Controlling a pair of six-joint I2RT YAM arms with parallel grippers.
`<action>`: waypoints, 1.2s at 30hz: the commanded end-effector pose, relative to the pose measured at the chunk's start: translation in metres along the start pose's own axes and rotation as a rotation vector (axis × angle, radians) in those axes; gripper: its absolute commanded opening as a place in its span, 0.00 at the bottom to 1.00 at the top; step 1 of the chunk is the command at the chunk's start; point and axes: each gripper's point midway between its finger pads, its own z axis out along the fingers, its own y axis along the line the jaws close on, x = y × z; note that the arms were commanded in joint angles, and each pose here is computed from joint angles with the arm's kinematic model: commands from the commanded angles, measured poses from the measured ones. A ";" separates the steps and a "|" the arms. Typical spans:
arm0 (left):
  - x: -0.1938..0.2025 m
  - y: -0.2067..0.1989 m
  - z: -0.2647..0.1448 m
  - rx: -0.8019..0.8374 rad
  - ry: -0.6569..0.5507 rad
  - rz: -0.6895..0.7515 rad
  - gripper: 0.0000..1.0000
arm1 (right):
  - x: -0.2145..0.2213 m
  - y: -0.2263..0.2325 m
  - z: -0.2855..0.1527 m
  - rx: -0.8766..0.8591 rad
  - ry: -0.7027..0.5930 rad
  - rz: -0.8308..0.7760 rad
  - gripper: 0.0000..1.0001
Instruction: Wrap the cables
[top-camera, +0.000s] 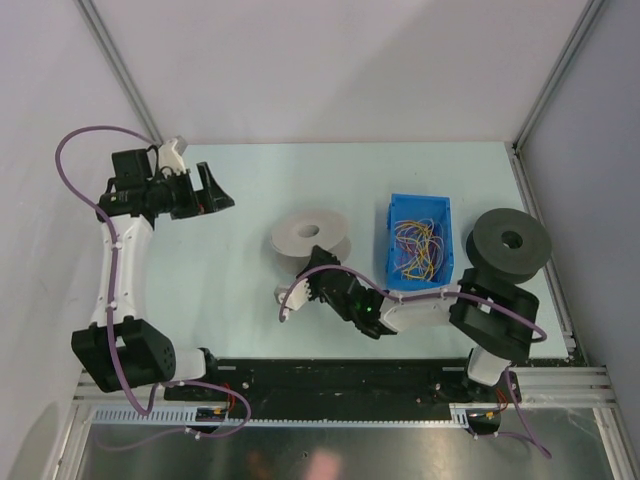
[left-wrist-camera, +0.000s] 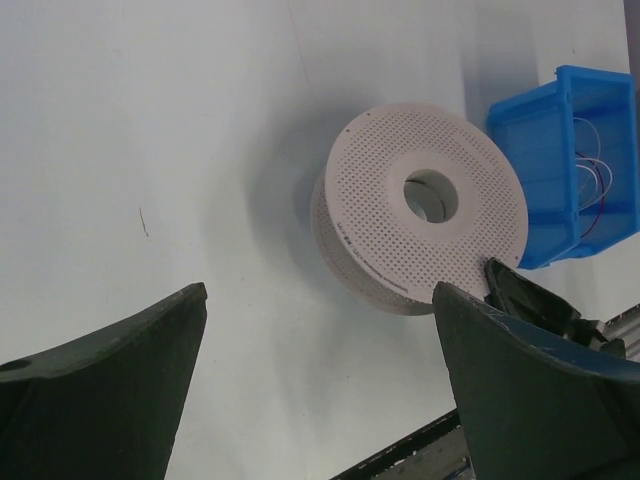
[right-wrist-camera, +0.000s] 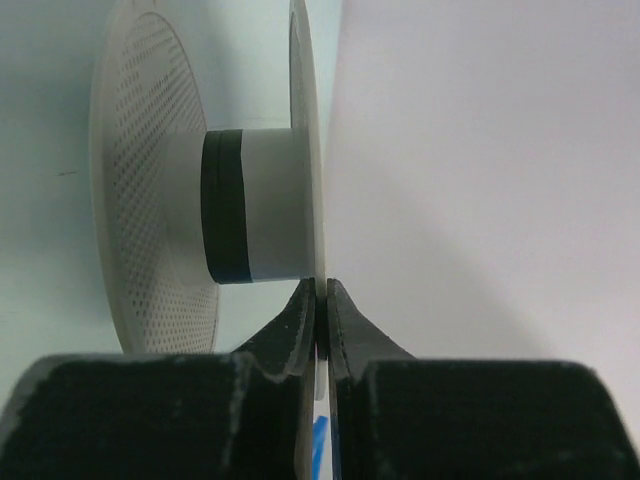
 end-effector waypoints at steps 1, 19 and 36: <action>-0.004 -0.002 -0.005 0.007 -0.045 0.045 0.99 | -0.007 -0.040 0.005 0.166 0.007 0.141 0.09; -0.004 -0.002 -0.005 0.006 -0.058 0.064 0.99 | -0.073 0.051 -0.062 -0.255 -0.069 0.187 0.99; -0.034 -0.025 -0.039 -0.068 -0.180 0.415 0.99 | -0.089 -0.067 -0.131 -0.893 -0.372 0.965 0.99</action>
